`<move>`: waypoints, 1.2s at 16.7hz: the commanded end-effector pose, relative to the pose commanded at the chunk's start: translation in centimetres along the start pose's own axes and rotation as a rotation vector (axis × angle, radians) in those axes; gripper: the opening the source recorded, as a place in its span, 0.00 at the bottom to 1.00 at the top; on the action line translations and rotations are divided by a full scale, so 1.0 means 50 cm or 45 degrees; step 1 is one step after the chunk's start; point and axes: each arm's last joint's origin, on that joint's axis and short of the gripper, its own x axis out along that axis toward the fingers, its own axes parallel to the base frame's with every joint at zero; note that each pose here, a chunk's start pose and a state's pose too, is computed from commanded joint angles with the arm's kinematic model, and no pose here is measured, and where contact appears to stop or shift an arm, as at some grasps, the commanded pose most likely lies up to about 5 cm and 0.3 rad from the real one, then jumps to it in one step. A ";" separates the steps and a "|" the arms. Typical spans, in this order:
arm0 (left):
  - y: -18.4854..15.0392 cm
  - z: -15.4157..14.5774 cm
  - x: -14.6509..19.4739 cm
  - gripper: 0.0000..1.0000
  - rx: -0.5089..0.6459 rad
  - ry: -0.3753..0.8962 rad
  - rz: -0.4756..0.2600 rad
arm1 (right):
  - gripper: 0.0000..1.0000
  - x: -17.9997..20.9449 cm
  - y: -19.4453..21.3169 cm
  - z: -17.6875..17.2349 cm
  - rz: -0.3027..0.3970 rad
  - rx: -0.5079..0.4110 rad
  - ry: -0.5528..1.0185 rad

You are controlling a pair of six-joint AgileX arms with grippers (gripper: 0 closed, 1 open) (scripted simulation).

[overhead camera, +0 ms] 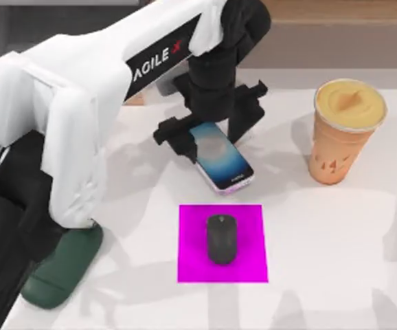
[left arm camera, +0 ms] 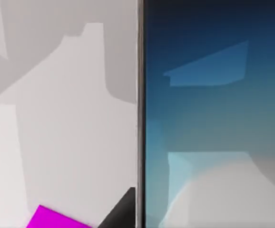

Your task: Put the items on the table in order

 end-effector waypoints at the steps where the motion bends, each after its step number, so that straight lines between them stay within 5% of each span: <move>1: 0.011 0.006 -0.019 0.00 0.019 -0.001 -0.023 | 1.00 0.000 0.000 0.000 0.000 0.000 0.000; 6: 0.129 0.028 -0.181 0.00 0.192 -0.062 -0.237 | 1.00 0.000 0.000 0.000 0.000 0.000 0.000; 12: 0.428 -0.054 -0.389 0.00 0.503 -0.389 -0.590 | 1.00 0.000 0.000 0.000 0.000 0.000 0.000; 16: 0.630 -0.172 -0.383 0.00 0.726 -0.723 -0.720 | 1.00 0.000 0.000 0.000 0.000 0.000 0.000; 20: 0.741 -0.254 -0.285 0.00 0.919 -1.029 -0.718 | 1.00 0.000 0.000 0.000 0.000 0.000 0.000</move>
